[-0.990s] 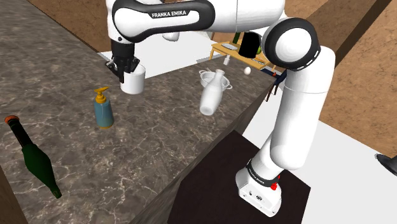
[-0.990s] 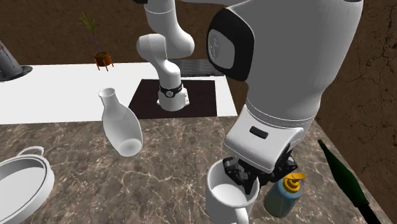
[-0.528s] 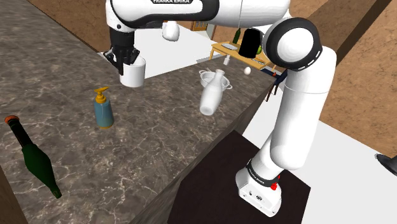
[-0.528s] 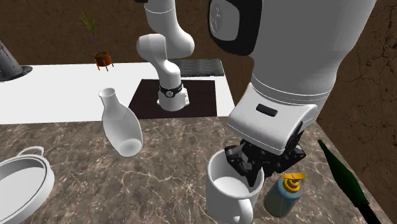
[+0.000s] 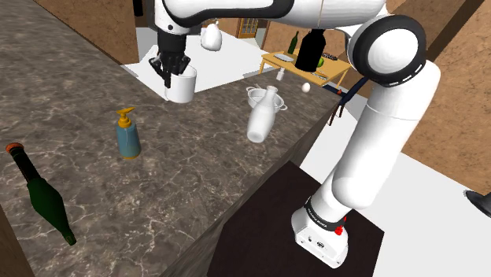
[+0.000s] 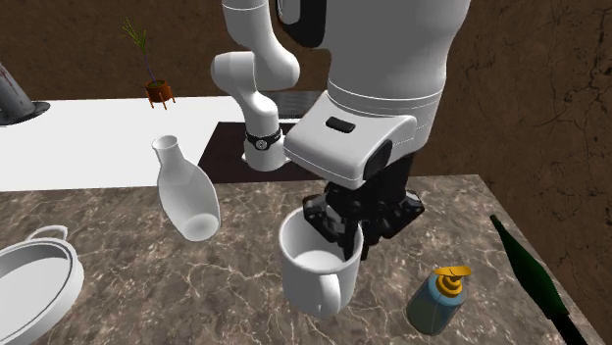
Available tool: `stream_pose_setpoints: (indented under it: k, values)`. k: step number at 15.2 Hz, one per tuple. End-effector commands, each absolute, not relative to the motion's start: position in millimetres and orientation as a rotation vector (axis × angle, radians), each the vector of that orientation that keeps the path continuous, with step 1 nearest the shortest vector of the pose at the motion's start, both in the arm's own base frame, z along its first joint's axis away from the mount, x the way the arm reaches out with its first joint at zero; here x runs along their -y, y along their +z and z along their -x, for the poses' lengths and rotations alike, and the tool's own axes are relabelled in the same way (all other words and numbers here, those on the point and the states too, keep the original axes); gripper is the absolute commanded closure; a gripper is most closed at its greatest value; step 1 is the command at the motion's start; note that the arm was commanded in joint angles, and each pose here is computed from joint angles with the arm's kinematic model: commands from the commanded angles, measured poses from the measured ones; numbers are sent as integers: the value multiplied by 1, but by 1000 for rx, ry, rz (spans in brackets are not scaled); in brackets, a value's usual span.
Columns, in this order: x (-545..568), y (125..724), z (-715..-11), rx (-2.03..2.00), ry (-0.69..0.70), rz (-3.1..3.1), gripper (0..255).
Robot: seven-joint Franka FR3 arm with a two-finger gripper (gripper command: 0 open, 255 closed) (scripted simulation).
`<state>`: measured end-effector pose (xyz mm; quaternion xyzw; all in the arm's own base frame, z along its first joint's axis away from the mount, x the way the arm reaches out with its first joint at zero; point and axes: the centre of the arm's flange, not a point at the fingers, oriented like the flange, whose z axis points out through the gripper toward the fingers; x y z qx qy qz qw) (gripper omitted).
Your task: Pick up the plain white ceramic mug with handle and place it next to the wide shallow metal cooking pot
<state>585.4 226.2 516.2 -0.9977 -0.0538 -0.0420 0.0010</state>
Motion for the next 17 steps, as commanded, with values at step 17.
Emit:
stream_pose_setpoints:
  k: [17]
  values:
    - [-19, 517, -470, 169, -132, 3132, 255]
